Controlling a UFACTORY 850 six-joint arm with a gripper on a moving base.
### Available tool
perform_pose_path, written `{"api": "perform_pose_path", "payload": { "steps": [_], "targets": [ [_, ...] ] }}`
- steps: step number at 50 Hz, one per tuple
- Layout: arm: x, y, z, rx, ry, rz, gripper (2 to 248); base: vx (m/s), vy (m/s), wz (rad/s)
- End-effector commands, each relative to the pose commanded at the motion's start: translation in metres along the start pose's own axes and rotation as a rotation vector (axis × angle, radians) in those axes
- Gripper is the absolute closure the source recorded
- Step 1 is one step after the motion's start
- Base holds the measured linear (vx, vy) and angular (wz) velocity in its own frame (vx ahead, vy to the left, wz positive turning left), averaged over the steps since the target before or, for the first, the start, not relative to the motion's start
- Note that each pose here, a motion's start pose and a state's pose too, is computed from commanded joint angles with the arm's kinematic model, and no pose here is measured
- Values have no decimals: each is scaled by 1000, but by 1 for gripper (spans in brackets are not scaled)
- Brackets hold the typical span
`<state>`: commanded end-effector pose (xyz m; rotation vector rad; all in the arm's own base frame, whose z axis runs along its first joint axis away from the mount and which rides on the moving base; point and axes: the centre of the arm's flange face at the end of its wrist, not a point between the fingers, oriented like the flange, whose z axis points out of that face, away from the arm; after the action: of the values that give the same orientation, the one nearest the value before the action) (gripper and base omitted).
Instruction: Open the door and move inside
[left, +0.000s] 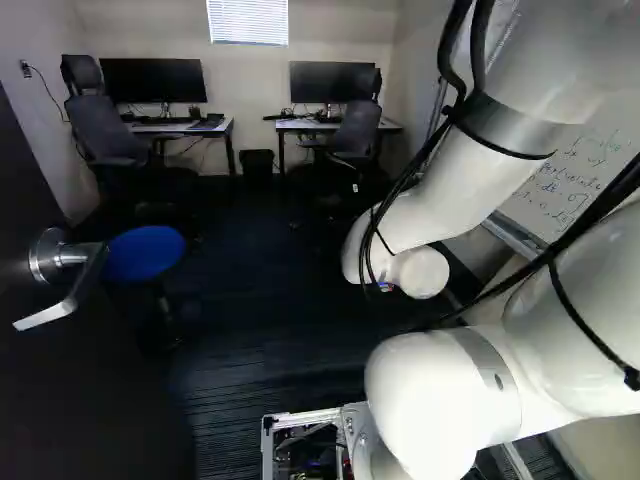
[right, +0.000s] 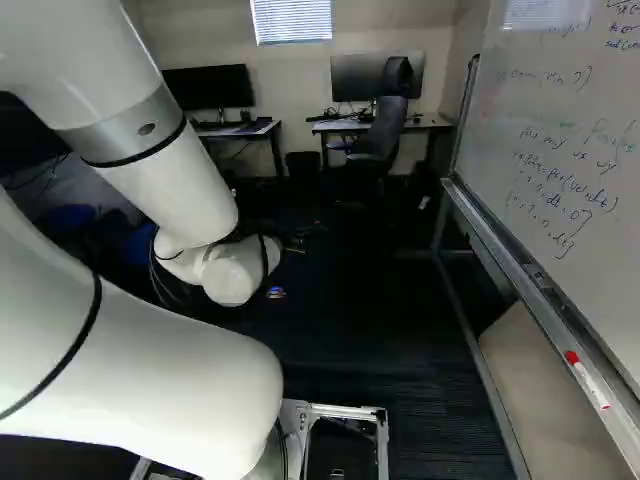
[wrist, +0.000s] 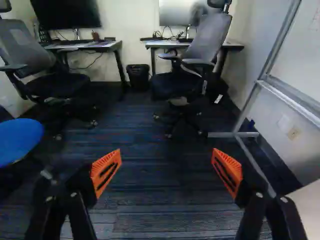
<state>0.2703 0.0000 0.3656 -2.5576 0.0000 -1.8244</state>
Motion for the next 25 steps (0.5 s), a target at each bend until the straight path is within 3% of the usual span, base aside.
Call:
{"api": "perform_pose_path", "payload": {
  "steps": [25],
  "targets": [
    [0, 0, 0, 0, 0, 0, 3, 0, 0, 0]
  ]
}}
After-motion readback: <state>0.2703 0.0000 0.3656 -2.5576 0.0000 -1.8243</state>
